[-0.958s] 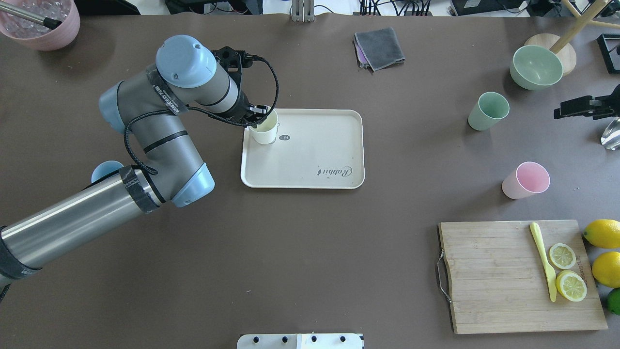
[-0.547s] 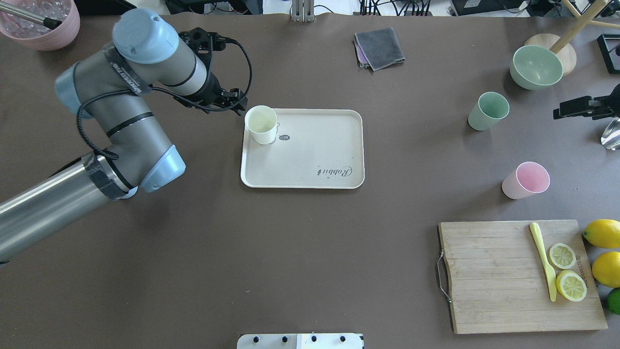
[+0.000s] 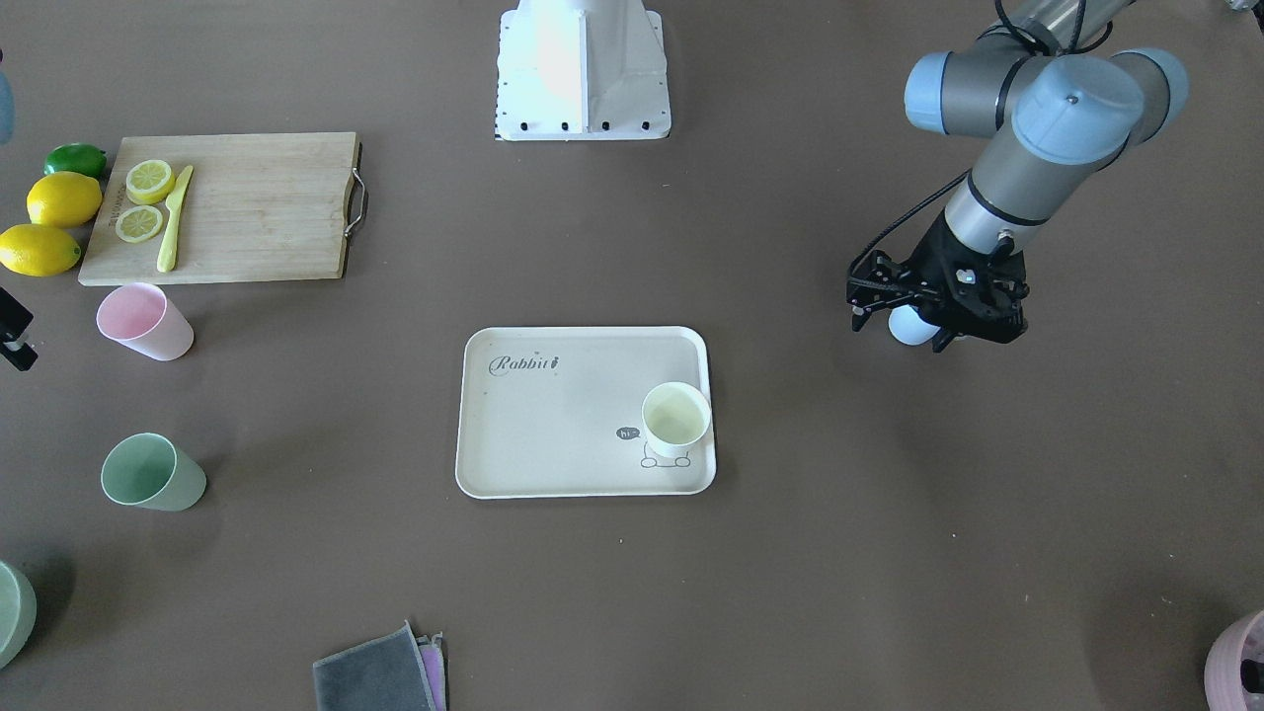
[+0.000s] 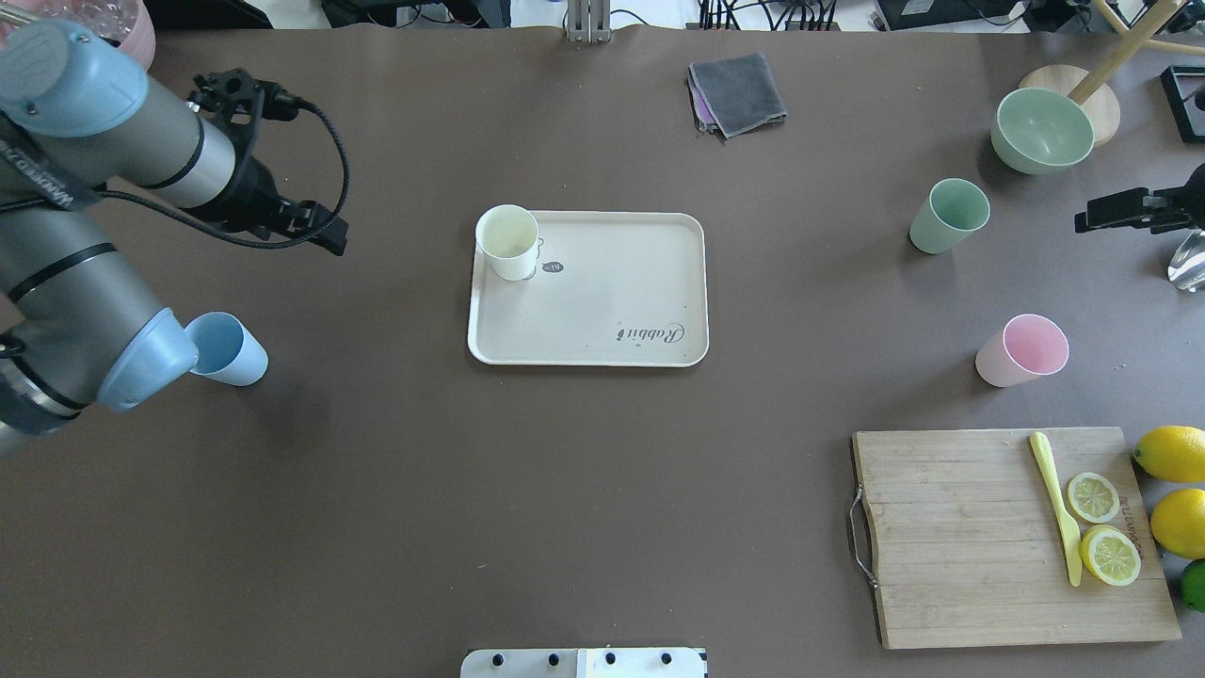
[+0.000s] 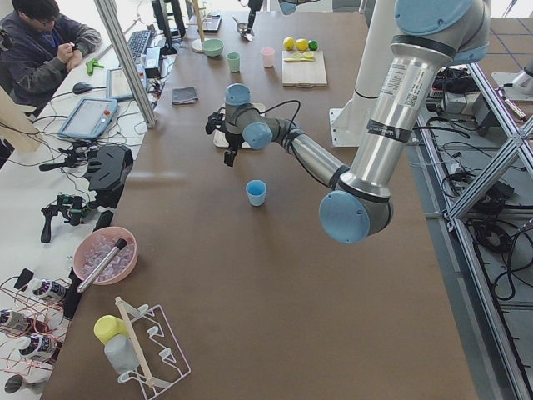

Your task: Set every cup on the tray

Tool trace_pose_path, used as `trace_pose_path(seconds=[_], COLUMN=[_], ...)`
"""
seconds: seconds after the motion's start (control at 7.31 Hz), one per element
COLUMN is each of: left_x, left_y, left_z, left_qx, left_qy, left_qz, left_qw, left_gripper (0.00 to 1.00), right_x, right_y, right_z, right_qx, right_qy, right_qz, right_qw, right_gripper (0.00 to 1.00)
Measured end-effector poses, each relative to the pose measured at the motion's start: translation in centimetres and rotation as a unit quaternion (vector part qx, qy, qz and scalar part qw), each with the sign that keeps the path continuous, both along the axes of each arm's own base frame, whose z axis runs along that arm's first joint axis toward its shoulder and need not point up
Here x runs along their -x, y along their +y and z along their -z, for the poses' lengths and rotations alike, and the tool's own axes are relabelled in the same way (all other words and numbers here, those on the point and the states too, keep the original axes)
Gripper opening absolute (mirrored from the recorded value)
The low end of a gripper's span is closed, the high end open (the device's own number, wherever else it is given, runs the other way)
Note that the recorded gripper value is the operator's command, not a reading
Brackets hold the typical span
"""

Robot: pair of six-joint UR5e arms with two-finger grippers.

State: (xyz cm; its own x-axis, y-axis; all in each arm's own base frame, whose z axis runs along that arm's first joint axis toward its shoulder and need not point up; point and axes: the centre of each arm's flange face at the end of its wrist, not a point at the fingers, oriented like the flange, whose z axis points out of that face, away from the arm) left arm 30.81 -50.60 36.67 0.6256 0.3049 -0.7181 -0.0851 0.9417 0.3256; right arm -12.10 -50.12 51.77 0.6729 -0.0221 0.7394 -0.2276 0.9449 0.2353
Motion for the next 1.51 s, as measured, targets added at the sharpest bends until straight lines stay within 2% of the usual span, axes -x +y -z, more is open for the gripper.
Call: trace_pose_path(seconds=[0.41, 0.55, 0.96, 1.23, 1.37, 1.51], left_x=[4.1, 4.5, 4.1, 3.6, 3.4, 2.9], left_y=[4.3, 4.9, 5.0, 4.9, 4.7, 4.5], left_z=[-8.4, -10.2, -12.0, -11.8, -11.3, -10.7], left_qx=[-0.021, -0.021, -0.017, -0.019, -0.021, -0.025], left_qy=[-0.028, -0.029, -0.033, -0.031, -0.027, -0.023], left_qz=[-0.032, -0.032, -0.036, -0.038, -0.039, -0.041], left_qw=[0.9989, 0.9988, 0.9987, 0.9986, 0.9986, 0.9986], left_gripper=[0.97, 0.91, 0.61, 0.53, 0.36, 0.08], right_x=[0.1, 0.2, 0.2, 0.3, 0.3, 0.4], right_y=[0.0, 0.0, 0.0, 0.0, 0.1, 0.1], right_z=[-0.1, -0.1, -0.1, -0.1, -0.1, -0.1], right_qx=[0.001, 0.001, 0.0, 0.0, 0.0, 0.0], right_qy=[0.001, 0.002, 0.002, 0.002, 0.001, 0.001], right_qz=[0.001, 0.001, 0.001, 0.002, 0.002, 0.003], right_qw=[1.0, 1.0, 1.0, 1.0, 1.0, 1.0], right_gripper=[1.0, 1.0, 1.0, 1.0, 1.0, 1.0])
